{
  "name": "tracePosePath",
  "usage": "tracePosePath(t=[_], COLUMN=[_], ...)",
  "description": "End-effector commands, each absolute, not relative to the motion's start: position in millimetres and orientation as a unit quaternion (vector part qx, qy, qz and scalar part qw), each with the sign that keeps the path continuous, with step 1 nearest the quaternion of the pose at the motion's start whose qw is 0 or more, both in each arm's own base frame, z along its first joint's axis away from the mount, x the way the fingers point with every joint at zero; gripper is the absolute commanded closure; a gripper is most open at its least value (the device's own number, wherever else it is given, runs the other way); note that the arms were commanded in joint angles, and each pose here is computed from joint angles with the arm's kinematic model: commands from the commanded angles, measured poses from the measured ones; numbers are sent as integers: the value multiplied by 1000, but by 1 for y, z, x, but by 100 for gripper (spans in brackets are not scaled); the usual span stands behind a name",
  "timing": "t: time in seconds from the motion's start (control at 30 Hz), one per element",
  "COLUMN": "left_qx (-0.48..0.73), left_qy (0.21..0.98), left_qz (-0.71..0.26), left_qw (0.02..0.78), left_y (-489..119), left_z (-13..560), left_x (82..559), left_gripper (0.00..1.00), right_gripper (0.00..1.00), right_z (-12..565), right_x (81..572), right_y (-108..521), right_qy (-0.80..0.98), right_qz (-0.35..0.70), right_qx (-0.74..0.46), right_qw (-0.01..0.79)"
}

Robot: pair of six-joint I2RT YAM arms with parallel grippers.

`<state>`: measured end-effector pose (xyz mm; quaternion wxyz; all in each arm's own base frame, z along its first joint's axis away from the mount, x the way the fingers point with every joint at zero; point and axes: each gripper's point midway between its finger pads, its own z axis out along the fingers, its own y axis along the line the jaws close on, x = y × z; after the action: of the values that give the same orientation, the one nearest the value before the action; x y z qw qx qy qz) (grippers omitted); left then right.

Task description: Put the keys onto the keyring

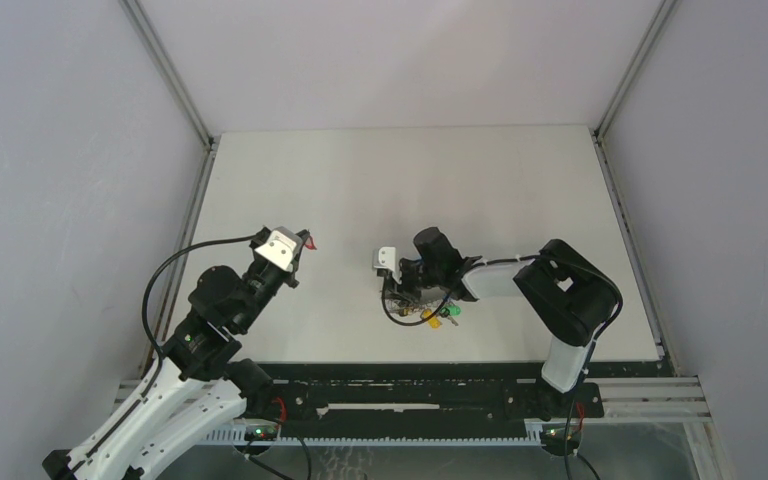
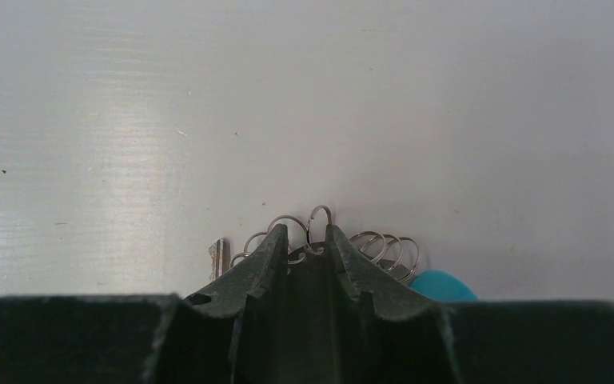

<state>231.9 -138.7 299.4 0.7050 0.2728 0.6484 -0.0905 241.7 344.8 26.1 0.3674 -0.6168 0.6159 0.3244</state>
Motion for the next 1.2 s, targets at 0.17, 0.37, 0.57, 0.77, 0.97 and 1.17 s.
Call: tracePosePath(t=[0.17, 0.37, 0.57, 0.77, 0.97, 1.17], left_qx=[265, 266, 267, 267, 266, 266], left_qy=[639, 639, 639, 639, 639, 639], left_qz=[-101, -102, -102, -103, -102, -103], left_qw=[715, 714, 714, 714, 715, 715], left_y=[-141, -141, -142, -142, -141, -141], left_z=[304, 304, 303, 303, 304, 304], left_x=[232, 232, 232, 232, 232, 232], left_gripper=[100, 100, 100, 100, 100, 100], right_gripper=[80, 81, 82, 82, 83, 84], right_z=[36, 33, 27, 25, 21, 17], right_x=[257, 256, 256, 259, 259, 259], right_y=[357, 357, 352, 350, 349, 344], right_qy=[620, 622, 634, 642, 649, 660], right_qz=[312, 308, 293, 282, 275, 265], right_qx=[-609, -613, -615, -612, -613, -611], right_qw=[385, 378, 367, 365, 357, 348])
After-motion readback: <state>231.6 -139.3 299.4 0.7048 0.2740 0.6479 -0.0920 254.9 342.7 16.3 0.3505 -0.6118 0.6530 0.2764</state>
